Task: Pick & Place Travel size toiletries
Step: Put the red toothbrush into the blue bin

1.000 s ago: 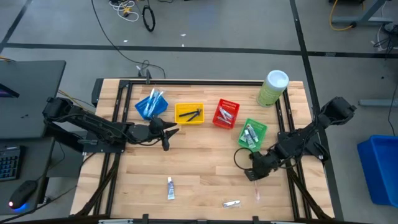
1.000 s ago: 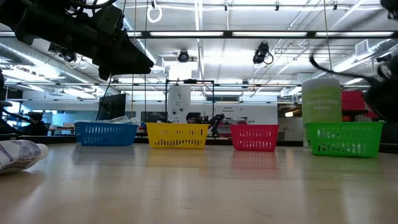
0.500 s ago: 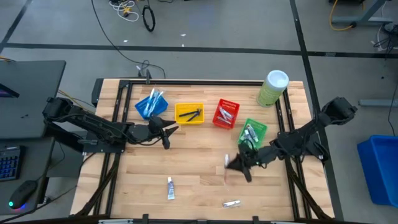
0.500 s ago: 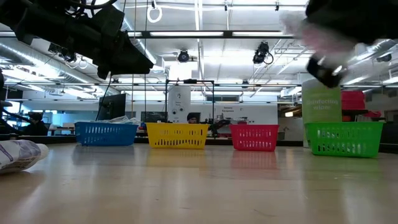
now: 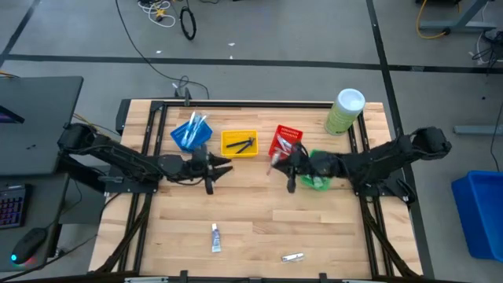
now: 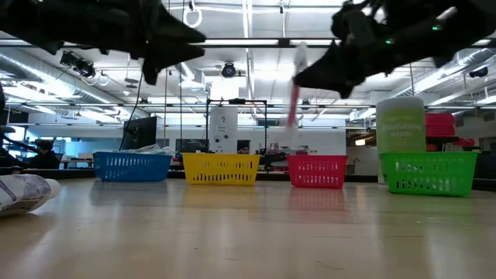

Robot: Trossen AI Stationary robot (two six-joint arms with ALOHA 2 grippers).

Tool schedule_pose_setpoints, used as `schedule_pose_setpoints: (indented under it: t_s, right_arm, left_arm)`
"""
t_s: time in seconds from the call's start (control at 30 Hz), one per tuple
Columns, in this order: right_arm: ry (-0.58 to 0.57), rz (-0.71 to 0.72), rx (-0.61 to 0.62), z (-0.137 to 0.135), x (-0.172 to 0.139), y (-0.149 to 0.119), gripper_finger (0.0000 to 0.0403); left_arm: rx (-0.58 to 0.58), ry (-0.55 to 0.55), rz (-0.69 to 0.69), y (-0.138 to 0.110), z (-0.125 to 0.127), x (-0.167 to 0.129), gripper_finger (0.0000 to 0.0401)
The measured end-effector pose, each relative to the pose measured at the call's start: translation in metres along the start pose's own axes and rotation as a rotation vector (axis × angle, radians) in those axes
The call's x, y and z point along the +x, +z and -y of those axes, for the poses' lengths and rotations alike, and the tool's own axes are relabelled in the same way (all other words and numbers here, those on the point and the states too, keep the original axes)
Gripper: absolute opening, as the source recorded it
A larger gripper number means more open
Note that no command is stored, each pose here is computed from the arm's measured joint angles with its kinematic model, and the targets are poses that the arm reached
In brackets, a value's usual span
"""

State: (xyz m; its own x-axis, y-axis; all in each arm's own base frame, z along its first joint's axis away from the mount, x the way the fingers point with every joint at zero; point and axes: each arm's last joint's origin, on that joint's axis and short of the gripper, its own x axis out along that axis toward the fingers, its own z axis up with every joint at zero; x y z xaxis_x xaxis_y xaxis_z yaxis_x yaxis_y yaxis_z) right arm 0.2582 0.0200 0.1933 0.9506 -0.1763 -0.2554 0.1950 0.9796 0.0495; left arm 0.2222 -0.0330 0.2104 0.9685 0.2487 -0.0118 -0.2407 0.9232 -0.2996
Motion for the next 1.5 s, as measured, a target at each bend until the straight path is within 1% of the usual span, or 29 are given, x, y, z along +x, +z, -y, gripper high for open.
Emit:
schedule_pose_setpoints:
  t_s: [0.07, 0.1, 0.2, 0.3, 0.37, 0.57, 0.67, 0.8, 0.87, 0.97, 1.1, 1.23, 1.3, 1.4, 1.43, 1.5]
  right_arm:
    - [0.051, 0.009, -0.01, 0.008, 0.007, 0.009, 0.0025]
    - [0.071, 0.014, -0.015, 0.01, 0.011, 0.013, 0.0025]
    - [0.115, 0.029, -0.024, 0.016, 0.018, 0.022, 0.0025]
    - [0.174, 0.028, -0.041, 0.017, 0.022, 0.025, 0.0025]
    - [0.181, 0.021, -0.06, 0.016, 0.025, 0.023, 0.0025]
    - [0.172, 0.007, -0.091, 0.018, 0.028, 0.019, 0.0025]
    - [0.171, 0.011, -0.09, 0.019, 0.028, 0.02, 0.0025]
    - [0.173, 0.023, -0.096, 0.018, 0.028, 0.021, 0.0025]
    - [0.172, 0.024, -0.1, 0.018, 0.028, 0.021, 0.0025]
    - [0.171, 0.029, -0.114, 0.019, 0.028, 0.021, 0.0025]
    - [0.17, 0.03, -0.117, 0.019, 0.028, 0.021, 0.0025]
    - [0.17, 0.025, -0.118, 0.019, 0.028, 0.021, 0.0029]
    - [0.17, 0.024, -0.118, 0.019, 0.028, 0.021, 0.0037]
    - [0.17, 0.017, -0.119, 0.019, 0.028, 0.02, 0.0059]
    - [0.169, 0.012, -0.119, 0.019, 0.028, 0.02, 0.0068]
    - [0.168, -0.009, -0.12, 0.019, 0.028, 0.018, 0.0087]
  left_arm:
    - [0.017, -0.037, -0.002, -0.002, 0.004, 0.011, 0.0141]
    - [0.025, -0.036, -0.017, -0.004, 0.005, 0.018, 0.0141]
    - [0.074, 0.001, -0.058, -0.01, 0.008, 0.041, 0.0144]
    - [0.118, 0.03, -0.084, -0.016, 0.008, 0.063, 0.0154]
    - [0.118, 0.037, -0.085, -0.017, 0.009, 0.075, 0.0166]
    - [0.12, -0.015, -0.134, -0.02, 0.014, 0.114, 0.0204]
    - [0.133, 0.011, -0.162, -0.023, 0.017, 0.127, 0.0214]
    - [0.171, 0.043, -0.178, -0.024, 0.019, 0.135, 0.0213]
    - [0.174, 0.054, -0.174, -0.025, 0.019, 0.137, 0.0204]
    - [0.182, 0.07, -0.192, -0.027, 0.017, 0.136, 0.0182]
    - [0.171, 0.085, -0.228, -0.031, 0.016, 0.135, 0.0141]
    - [0.169, 0.085, -0.225, -0.03, 0.016, 0.135, 0.0094]
    - [0.168, 0.084, -0.224, -0.03, 0.016, 0.135, 0.0069]
    - [0.169, 0.09, -0.224, -0.03, 0.016, 0.135, 0.0033]
    - [0.169, 0.09, -0.224, -0.03, 0.016, 0.135, 0.0026]
    - [0.17, 0.092, -0.225, -0.03, 0.016, 0.135, 0.0025]
